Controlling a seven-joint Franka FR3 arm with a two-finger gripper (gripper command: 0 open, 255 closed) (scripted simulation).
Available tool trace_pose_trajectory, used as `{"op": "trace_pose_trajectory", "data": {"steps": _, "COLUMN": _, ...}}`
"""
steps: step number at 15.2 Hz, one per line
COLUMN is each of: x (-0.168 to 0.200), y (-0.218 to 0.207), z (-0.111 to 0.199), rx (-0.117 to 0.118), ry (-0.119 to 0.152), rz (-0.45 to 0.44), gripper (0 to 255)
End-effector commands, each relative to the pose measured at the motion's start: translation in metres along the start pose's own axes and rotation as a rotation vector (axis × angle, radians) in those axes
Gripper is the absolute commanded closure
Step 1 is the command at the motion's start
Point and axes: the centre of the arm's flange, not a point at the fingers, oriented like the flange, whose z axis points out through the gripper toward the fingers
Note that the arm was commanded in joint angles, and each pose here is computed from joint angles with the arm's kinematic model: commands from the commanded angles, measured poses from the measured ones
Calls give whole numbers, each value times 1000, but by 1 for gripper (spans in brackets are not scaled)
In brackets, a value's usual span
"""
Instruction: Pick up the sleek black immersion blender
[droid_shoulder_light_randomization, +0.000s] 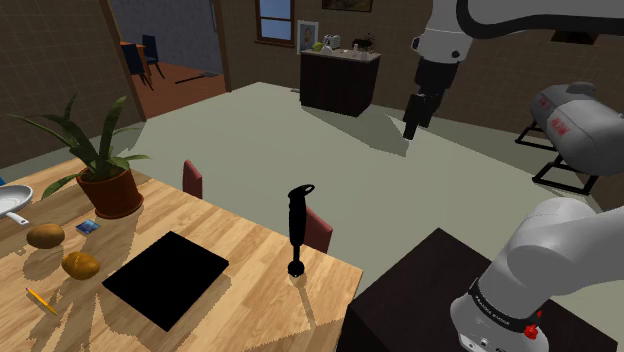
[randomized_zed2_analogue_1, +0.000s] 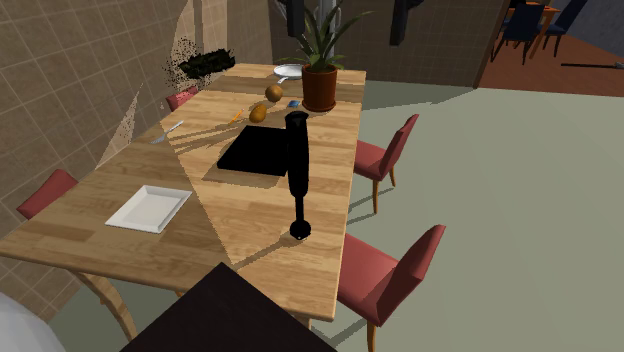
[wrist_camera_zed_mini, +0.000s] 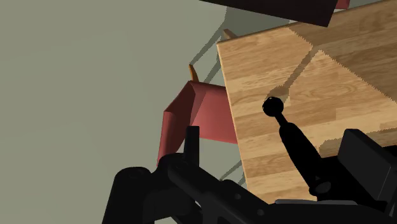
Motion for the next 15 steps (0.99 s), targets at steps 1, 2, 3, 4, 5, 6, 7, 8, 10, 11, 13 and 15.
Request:
{"op": "trace_pose_trajectory", "data": {"steps": 1, "x": 0, "y": 0, "z": 0, "rx": 0, "ry": 0, "rz": 0, "gripper": 0}}
{"op": "trace_pose_trajectory", "data": {"steps": 2, "x": 11, "y": -7, "z": 6, "rx": -7, "ry": -5, "rz": -15, "gripper": 0}}
{"op": "trace_pose_trajectory", "data": {"steps": 3, "x": 21, "y": -14, "z": 12, "rx": -13, "ry": -9, "rz": -29, "gripper": 0}}
{"op": "trace_pose_trajectory", "data": {"steps": 4, "x": 32, "y": -22, "z": 18, "rx": -20, "ry": -14, "rz": -44, "gripper": 0}}
{"op": "trace_pose_trajectory", "data": {"steps": 5, "x": 42, "y": -29, "z": 25, "rx": -26, "ry": -18, "rz": -59, "gripper": 0}}
{"op": "trace_pose_trajectory", "data": {"steps": 6, "x": 53, "y": -37, "z": 31, "rx": -33, "ry": -23, "rz": -73, "gripper": 0}}
{"op": "trace_pose_trajectory", "data": {"steps": 7, "x": 63, "y": -44, "z": 37, "rx": -39, "ry": -27, "rz": -88, "gripper": 0}}
{"op": "trace_pose_trajectory", "data": {"steps": 8, "x": 73, "y": -52, "z": 44, "rx": -46, "ry": -32, "rz": -103, "gripper": 0}}
{"op": "trace_pose_trajectory", "data": {"steps": 10, "x": 92, "y": -68, "z": 57, "rx": -59, "ry": -41, "rz": -132, "gripper": 0}}
{"op": "trace_pose_trajectory", "data": {"steps": 11, "x": 102, "y": -76, "z": 64, "rx": -65, "ry": -46, "rz": -147, "gripper": 0}}
{"op": "trace_pose_trajectory", "data": {"steps": 13, "x": 120, "y": -92, "z": 78, "rx": -78, "ry": -55, "rz": -176, "gripper": 0}}
{"op": "trace_pose_trajectory", "data": {"steps": 15, "x": 138, "y": -109, "z": 93, "rx": -91, "ry": -64, "rz": -206, "gripper": 0}}
